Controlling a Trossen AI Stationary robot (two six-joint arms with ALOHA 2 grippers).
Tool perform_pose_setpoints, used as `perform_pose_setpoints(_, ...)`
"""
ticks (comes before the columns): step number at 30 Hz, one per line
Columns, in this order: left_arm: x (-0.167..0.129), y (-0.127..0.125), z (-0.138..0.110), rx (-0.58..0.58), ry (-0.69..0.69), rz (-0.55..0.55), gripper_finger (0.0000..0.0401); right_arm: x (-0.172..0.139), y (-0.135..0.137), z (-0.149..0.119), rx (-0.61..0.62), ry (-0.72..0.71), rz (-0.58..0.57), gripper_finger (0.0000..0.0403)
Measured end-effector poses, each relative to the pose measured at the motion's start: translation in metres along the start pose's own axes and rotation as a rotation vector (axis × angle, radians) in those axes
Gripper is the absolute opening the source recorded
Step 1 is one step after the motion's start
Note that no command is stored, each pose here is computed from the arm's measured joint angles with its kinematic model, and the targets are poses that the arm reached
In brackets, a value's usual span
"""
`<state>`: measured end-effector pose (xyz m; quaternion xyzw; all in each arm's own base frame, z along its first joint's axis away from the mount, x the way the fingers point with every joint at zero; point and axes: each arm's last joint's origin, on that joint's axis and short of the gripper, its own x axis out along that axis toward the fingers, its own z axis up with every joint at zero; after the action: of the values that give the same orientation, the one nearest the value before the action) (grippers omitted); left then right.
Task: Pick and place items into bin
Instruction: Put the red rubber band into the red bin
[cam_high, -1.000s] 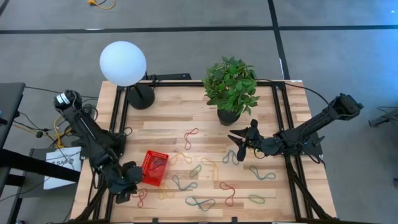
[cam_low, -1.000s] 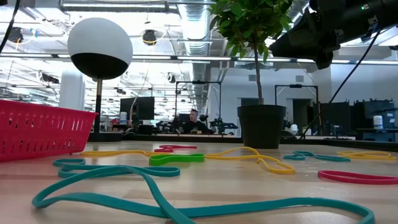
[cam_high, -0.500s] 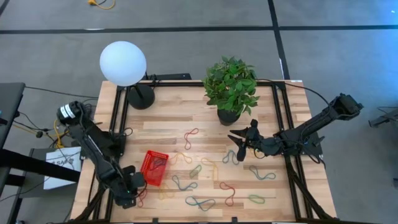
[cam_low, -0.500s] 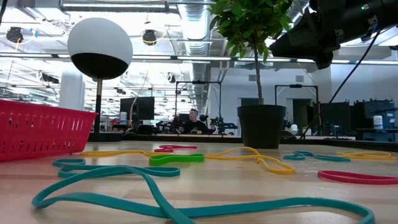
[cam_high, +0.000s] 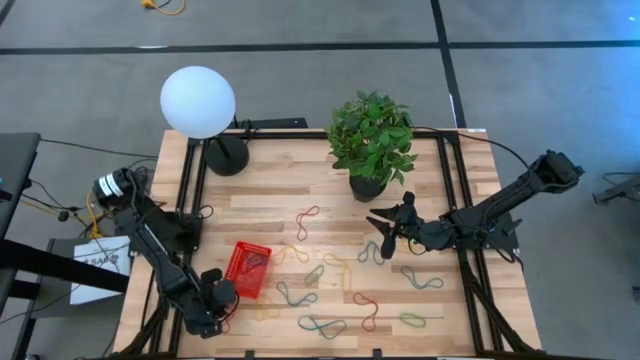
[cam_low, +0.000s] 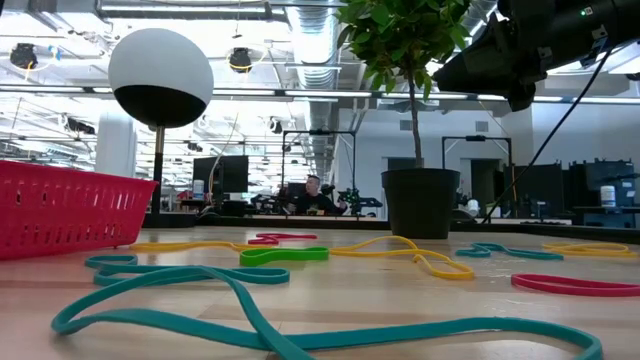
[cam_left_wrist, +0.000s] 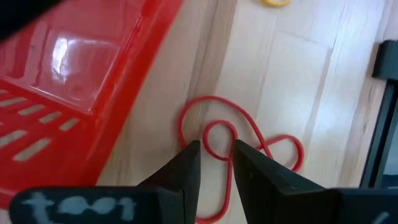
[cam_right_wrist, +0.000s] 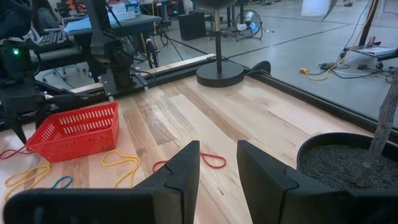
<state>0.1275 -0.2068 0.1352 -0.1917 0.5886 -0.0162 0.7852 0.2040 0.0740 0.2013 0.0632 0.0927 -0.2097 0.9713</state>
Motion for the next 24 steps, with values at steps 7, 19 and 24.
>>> perform_pose_setpoints(7,0.011,-0.001,-0.007,0.050,0.024,0.040,0.0082,0.000,0.000,0.000,0.001,0.000,0.000,0.0103)
perform_pose_setpoints(19,0.001,-0.011,-0.012,0.224,0.056,0.101,0.0006,0.000,0.000,0.000,0.152,0.001,0.003,0.0103)
perform_pose_setpoints(24,-0.013,-0.022,-0.015,0.262,0.116,0.152,0.0001,0.000,0.000,0.000,0.151,0.001,0.003,0.0103)
